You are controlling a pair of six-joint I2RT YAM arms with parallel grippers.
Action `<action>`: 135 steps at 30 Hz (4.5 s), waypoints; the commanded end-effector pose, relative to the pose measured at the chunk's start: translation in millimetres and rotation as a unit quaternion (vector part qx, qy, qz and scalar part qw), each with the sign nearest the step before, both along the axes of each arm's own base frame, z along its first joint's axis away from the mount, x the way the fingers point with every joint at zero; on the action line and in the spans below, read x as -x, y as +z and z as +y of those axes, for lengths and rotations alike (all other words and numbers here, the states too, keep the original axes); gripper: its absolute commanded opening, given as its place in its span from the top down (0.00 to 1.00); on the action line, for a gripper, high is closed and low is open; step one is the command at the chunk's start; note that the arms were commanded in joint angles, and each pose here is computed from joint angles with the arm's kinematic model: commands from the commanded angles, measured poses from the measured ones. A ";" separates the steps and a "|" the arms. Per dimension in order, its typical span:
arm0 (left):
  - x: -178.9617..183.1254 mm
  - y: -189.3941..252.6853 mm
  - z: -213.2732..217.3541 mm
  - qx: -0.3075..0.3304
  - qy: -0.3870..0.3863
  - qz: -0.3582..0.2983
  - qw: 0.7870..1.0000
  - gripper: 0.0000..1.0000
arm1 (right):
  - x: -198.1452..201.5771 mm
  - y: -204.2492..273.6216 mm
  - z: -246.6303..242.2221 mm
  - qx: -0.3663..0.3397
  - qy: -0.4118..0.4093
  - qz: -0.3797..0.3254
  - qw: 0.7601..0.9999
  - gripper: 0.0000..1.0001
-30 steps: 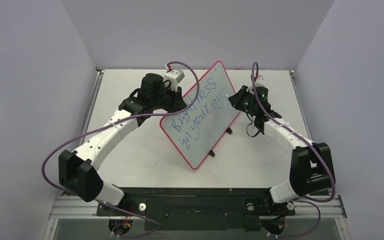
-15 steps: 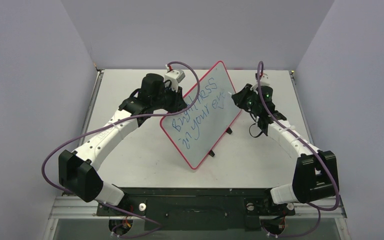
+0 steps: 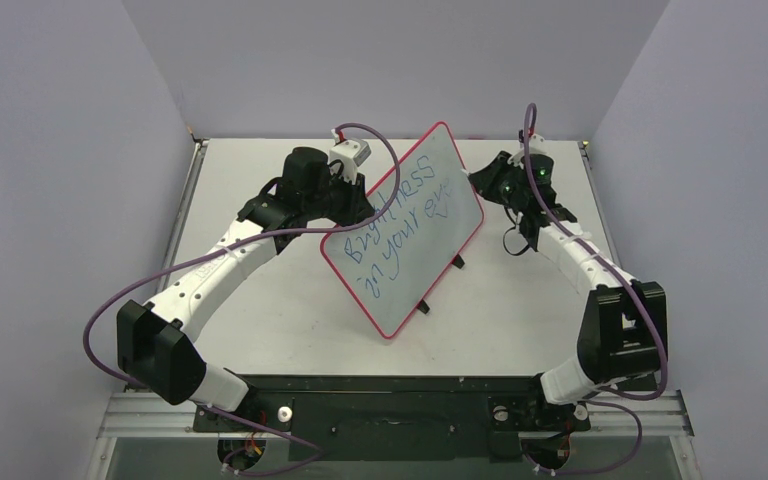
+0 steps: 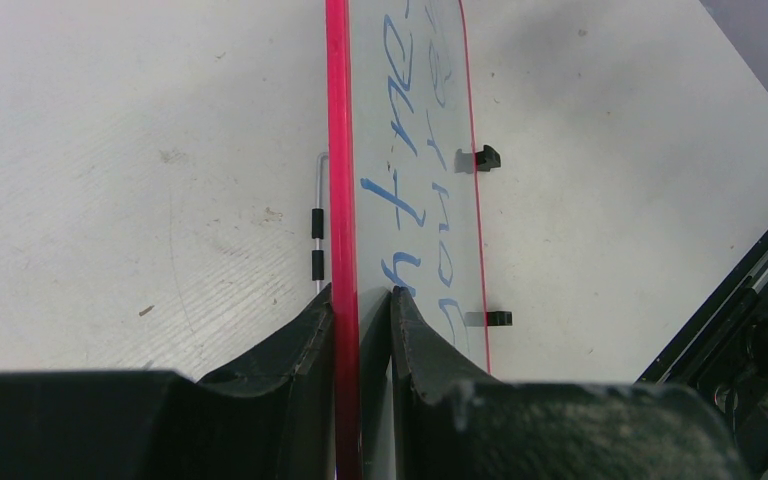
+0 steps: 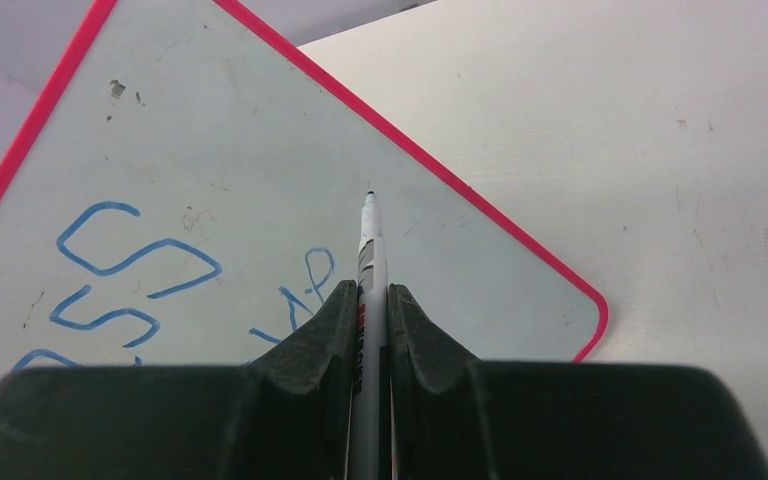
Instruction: Write a sentence on the whiteboard
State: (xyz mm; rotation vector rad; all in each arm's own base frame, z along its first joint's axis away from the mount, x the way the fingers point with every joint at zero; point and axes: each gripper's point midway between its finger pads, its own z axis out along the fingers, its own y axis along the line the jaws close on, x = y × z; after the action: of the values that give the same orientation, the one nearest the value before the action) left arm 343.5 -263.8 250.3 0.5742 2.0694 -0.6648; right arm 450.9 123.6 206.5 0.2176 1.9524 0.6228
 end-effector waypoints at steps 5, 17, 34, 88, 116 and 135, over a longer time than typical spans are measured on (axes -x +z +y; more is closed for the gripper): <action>-9.4 13.4 13.3 -0.039 0.006 -0.063 0.997 1.00 | -19.0 23.2 6.6 -0.014 0.016 -0.028 0.999 1.00; -9.0 13.8 13.8 -0.040 0.005 -0.064 0.997 1.00 | -23.0 15.5 12.5 -0.017 0.032 -0.016 0.999 1.00; -8.5 16.7 16.1 -0.041 0.009 -0.069 0.997 1.00 | -4.7 5.0 31.9 -0.008 0.074 0.000 0.997 1.00; -8.0 14.0 16.7 -0.048 0.012 -0.071 0.996 1.00 | 6.5 -40.3 20.5 0.030 0.049 0.059 0.997 1.00; -12.2 4.5 17.7 -0.059 0.017 -0.065 0.996 1.00 | 41.5 19.2 8.2 0.062 0.020 0.022 0.998 1.00; -22.1 -35.9 22.0 -0.109 0.052 0.019 0.992 1.00 | 67.9 84.5 -24.4 0.051 -0.034 -0.057 0.996 1.00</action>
State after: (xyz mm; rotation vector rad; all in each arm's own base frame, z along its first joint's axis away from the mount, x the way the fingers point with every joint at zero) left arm 354.1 -265.2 244.0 0.5453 2.1003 -0.6113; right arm 381.4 110.2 278.7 0.1611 1.9103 0.4990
